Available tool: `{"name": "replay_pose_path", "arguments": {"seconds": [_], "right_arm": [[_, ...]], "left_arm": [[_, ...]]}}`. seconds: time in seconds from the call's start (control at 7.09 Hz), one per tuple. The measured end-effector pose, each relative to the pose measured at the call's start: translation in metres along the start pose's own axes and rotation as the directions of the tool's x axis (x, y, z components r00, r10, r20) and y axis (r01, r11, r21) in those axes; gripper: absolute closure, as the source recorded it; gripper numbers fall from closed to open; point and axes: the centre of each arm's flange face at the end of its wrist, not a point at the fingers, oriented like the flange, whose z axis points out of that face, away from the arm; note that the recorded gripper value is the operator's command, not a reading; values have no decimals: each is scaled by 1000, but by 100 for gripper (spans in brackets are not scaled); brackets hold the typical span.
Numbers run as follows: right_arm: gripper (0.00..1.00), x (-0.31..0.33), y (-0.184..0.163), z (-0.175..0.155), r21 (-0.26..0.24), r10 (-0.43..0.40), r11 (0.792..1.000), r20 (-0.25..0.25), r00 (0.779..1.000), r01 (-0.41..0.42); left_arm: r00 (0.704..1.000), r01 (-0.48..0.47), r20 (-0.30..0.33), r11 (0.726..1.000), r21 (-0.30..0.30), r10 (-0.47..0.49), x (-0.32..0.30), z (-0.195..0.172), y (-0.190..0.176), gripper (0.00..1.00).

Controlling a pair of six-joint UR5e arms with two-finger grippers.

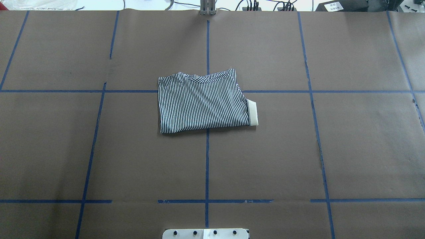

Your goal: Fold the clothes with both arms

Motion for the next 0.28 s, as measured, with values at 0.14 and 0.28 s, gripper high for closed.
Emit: {"name": "replay_pose_path", "arguments": {"seconds": [0.14,0.28], "right_arm": [[0,0,0,0,0,-1,1000,0,1000,1],[0,-1,0,0,0,-3,1000,-1,1000,3]], "left_arm": [[999,-11,50,1000,10,10,0,-5,-4,0],[995,-16,95,1000,15,15,-1,-8,-5,0]]}}
